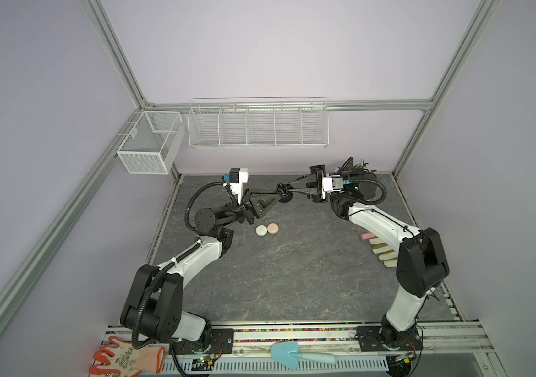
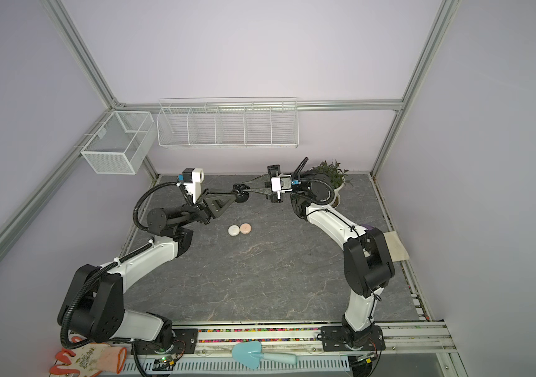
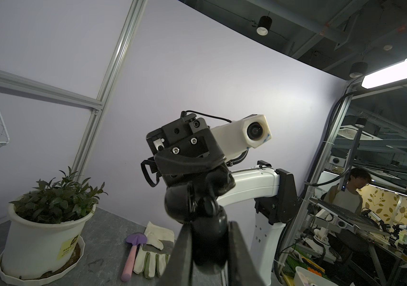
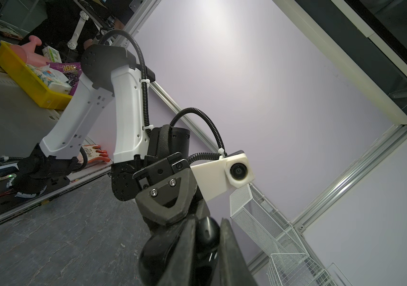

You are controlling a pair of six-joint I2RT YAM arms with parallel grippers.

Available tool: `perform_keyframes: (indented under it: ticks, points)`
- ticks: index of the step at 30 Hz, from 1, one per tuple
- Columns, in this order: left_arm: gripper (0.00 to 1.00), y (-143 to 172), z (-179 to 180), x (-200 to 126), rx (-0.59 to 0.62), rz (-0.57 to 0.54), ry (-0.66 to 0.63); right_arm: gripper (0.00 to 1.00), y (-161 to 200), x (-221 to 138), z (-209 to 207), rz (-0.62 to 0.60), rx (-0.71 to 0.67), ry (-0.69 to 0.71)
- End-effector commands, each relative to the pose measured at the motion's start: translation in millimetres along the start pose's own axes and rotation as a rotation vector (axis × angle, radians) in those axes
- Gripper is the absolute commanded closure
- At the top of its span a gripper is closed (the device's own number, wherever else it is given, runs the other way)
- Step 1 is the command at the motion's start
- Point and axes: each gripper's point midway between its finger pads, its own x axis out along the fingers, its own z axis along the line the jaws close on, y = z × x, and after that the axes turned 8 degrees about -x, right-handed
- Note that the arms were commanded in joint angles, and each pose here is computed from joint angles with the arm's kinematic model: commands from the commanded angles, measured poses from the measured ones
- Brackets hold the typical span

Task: Insert wireless bluetooth earbuds into charging case
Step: Insert the wireless bluetooth earbud into the charging case.

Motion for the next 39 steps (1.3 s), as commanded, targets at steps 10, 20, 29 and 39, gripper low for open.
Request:
perform_keyframes:
  ticks: [10, 20, 29, 39]
  points:
    - [1.00, -11.1, -26.1, 3.2, 0.088, -0.010, 0.057, 0.92, -16.7, 3.6, 11.1, -0.016, 0.011, -0.040]
    - [1.00, -12.7, -26.8, 3.3, 0.093, -0.016, 0.056, 0.87, -16.2, 6.6, 13.4, -0.022, 0.024, -0.041]
    - [1.00, -15.6, -25.4, 2.4, 0.086, -0.040, 0.045, 0.80, -22.9, 7.9, 9.5, -0.023, -0.007, -0.002]
    - [1.00, -18.2, -28.5, 2.2, 0.093, -0.051, 0.046, 0.67, -19.5, 8.2, 6.5, -0.012, 0.031, 0.010]
